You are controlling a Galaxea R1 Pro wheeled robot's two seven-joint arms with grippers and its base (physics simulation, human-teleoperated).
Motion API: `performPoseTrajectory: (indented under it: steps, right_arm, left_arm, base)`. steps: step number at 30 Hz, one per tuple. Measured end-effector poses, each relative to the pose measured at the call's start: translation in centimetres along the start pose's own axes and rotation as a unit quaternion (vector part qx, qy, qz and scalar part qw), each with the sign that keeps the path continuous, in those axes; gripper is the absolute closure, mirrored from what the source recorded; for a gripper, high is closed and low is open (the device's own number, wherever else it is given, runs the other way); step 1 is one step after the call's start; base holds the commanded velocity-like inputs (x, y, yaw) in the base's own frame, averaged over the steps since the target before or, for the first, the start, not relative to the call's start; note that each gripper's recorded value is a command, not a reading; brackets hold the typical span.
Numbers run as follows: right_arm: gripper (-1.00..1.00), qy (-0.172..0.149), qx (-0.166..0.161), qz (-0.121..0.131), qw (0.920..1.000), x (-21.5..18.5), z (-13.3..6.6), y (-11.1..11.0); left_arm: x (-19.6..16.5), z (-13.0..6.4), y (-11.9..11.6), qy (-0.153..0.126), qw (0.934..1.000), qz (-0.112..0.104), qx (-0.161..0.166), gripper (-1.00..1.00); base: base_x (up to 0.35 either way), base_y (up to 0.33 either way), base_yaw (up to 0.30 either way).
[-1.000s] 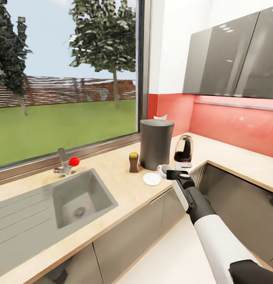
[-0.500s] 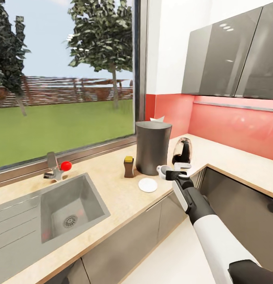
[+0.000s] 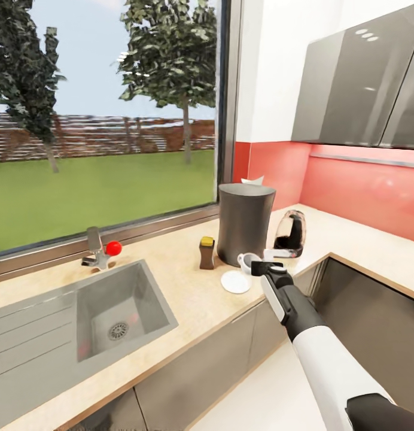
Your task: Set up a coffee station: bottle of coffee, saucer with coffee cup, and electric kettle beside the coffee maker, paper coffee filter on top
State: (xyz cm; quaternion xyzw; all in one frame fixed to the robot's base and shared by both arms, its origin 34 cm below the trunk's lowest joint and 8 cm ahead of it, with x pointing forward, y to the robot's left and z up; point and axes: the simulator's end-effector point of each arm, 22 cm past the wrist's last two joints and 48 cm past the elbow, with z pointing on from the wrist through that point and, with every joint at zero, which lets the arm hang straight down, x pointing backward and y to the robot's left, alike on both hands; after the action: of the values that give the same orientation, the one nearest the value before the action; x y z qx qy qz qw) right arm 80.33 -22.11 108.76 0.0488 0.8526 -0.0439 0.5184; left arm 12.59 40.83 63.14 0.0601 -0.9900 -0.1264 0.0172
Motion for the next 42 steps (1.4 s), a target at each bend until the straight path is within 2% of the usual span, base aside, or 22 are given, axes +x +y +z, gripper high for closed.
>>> performPoseTrajectory:
  steps: [9,14,19,29,42]
  right_arm:
    - [1.0,0.015,0.002,-0.003,0.9999,1.5,0.6,-0.1]
    - [1.0,0.02,0.005,-0.006,0.9998,2.0,0.7,-0.3]
    - [1.0,0.06,0.012,-0.015,0.998,5.7,1.6,-1.1]
    - [1.0,0.095,0.018,-0.023,0.9951,9.0,2.1,-1.6]
    - [1.0,0.101,0.019,-0.025,0.9944,9.6,2.2,-1.5]
  left_arm:
    - [0.3,0.0,-0.1,0.004,1.0,0.001,0.001,-1.0]
    - [0.4,0.0,-0.2,0.005,1.0,0.0,0.001,-1.0]
    - [0.4,0.0,-0.1,0.005,1.0,0.001,0.0,-1.0]
    - [0.4,0.0,-0.1,0.005,1.0,0.001,0.001,-1.0]
    - [0.4,0.0,-0.2,0.005,1.0,0.001,0.002,-1.0]
  base:
    - [0.016,0.0,0.232]
    - [0.173,-0.071,0.064]
    - [0.041,-0.02,0.005]
    - [0.117,-0.06,0.0]
    - [0.081,-0.046,0.0]
